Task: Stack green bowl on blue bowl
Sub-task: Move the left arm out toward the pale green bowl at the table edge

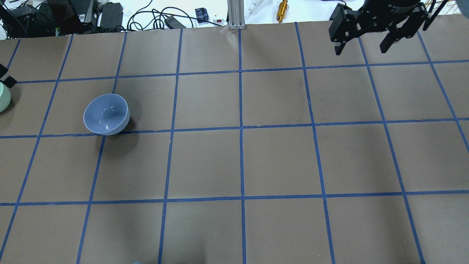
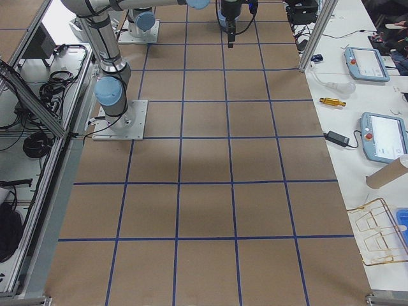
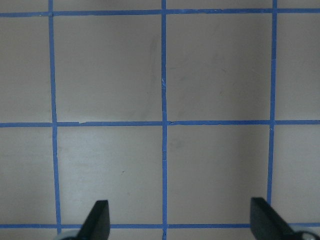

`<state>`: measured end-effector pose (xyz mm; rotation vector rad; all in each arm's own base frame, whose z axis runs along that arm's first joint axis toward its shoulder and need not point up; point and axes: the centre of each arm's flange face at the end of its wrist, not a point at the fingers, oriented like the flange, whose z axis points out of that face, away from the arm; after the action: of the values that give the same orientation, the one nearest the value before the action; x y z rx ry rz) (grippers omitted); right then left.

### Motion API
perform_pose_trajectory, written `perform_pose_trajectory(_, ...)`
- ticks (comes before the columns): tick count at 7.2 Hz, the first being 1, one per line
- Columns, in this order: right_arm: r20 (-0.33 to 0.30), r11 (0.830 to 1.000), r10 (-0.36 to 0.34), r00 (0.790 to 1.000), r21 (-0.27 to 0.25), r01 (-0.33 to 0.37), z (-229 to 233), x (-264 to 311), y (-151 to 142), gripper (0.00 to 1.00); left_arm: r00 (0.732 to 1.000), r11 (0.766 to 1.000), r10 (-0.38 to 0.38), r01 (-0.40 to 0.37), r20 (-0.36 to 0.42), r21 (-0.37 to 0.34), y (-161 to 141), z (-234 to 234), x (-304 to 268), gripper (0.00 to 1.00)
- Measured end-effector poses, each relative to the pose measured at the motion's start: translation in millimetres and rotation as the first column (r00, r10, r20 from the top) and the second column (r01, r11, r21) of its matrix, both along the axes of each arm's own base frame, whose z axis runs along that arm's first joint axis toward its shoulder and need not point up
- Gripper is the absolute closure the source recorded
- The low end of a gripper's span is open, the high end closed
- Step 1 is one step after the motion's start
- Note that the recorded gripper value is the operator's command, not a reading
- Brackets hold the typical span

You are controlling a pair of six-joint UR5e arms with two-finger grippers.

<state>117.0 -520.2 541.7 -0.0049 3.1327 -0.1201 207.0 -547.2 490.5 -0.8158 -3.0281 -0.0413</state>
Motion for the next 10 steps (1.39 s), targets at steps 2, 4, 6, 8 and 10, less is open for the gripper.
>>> perform_pose_trajectory(2, 0.000, 1.000, 0.000, 1.000, 0.000, 0.000, 0, 0, 0, 0.00, 0.976, 0.976, -0.218, 0.218, 0.029, -0.012, -13, -51, 110, 0.00)
perform_pose_trajectory(4, 0.000, 1.000, 0.000, 1.000, 0.000, 0.000, 0, 0, 0, 0.00, 0.882, 0.882, -0.470, 0.470, 0.041, 0.011, -30, -97, 192, 0.00)
perform_pose_trajectory(6, -0.001, 1.000, 0.000, 1.000, 0.000, 0.000, 0, 0, 0, 0.00, 0.707, 0.708, -0.706, 0.705, 0.043, 0.027, -35, -151, 259, 0.03)
perform_pose_trajectory(8, -0.001, 1.000, 0.000, 1.000, 0.000, 0.000, 0, 0, 0, 0.00, 0.553, 0.556, -0.831, 0.830, 0.066, 0.041, -40, -198, 306, 0.03)
perform_pose_trajectory(10, 0.000, 1.000, 0.000, 1.000, 0.000, 0.000, 0, 0, 0, 0.00, 0.497, 0.501, -0.865, 0.864, 0.076, 0.045, -51, -223, 333, 0.05)
